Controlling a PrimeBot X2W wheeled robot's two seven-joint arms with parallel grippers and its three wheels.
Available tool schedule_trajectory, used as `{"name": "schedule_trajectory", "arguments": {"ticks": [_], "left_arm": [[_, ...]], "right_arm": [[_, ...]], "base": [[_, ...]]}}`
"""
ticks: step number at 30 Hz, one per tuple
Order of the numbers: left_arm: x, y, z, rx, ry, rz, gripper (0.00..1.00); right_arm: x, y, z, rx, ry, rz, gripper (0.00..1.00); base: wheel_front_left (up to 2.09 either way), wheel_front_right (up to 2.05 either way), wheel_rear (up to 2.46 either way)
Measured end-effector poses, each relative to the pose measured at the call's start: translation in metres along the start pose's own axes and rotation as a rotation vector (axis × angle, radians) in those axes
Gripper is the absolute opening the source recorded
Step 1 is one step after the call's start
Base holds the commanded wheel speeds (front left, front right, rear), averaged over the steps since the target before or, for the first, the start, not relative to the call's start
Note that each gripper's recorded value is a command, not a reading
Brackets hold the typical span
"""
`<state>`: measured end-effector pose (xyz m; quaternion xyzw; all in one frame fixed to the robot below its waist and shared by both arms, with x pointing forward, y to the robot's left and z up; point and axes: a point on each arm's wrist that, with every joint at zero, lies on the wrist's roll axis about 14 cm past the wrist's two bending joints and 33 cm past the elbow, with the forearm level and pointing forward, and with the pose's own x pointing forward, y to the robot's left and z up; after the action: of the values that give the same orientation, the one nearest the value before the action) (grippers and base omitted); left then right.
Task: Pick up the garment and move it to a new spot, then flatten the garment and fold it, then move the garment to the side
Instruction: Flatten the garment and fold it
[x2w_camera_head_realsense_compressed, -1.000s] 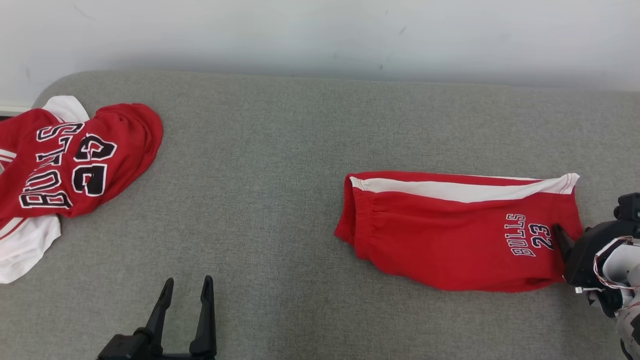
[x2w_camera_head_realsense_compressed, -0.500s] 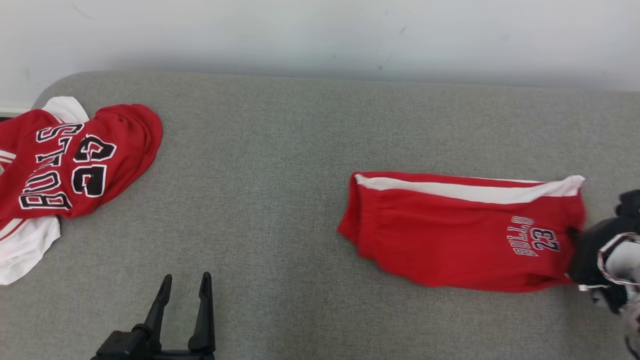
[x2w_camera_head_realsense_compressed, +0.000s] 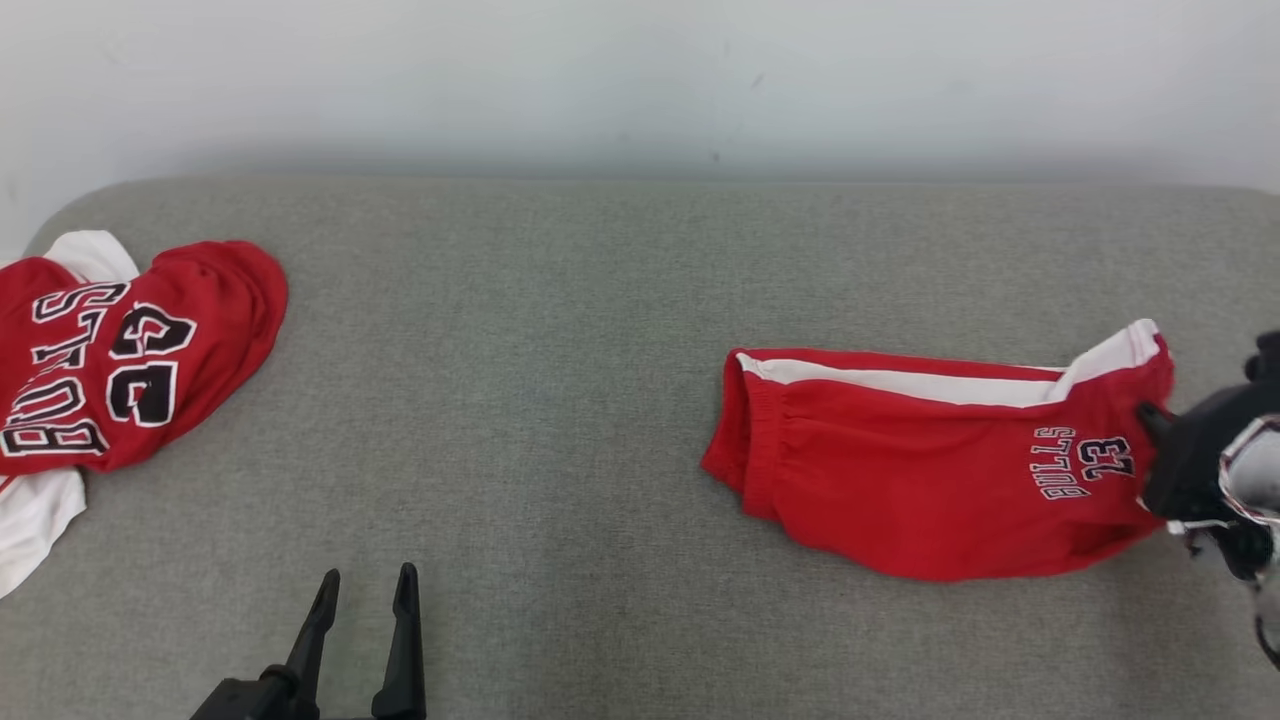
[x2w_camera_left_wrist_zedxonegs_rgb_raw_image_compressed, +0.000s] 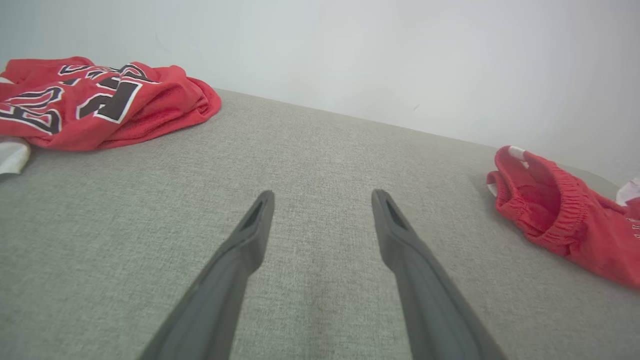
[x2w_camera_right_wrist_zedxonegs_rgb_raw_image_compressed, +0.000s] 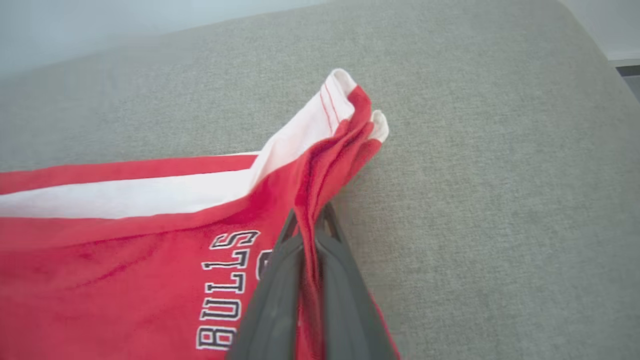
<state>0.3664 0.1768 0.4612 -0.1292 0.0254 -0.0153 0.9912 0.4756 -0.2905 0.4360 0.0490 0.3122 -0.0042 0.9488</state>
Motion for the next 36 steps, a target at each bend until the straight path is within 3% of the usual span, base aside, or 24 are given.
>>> {"name": "schedule_trajectory", "arguments": {"ticks": [17,29,36], "left_arm": [[-0.002,-0.021,0.001,-0.024,-0.005,-0.062,1.00],[-0.012,-0.013,-0.005,-0.046,0.012,-0.024,1.00],[-0.013,-0.009,-0.006,-0.053,0.018,-0.006,1.00]], "right_arm": [[-0.036,0.133,0.043,0.160,-0.018,0.442,0.00],[-0.029,0.223,0.022,0.145,0.098,0.621,0.00],[-0.019,0.247,0.003,0.136,0.155,0.639,0.00]], "base": [[0.00,0.00,0.00],[0.00,0.00,0.00],[0.00,0.00,0.00]]}}
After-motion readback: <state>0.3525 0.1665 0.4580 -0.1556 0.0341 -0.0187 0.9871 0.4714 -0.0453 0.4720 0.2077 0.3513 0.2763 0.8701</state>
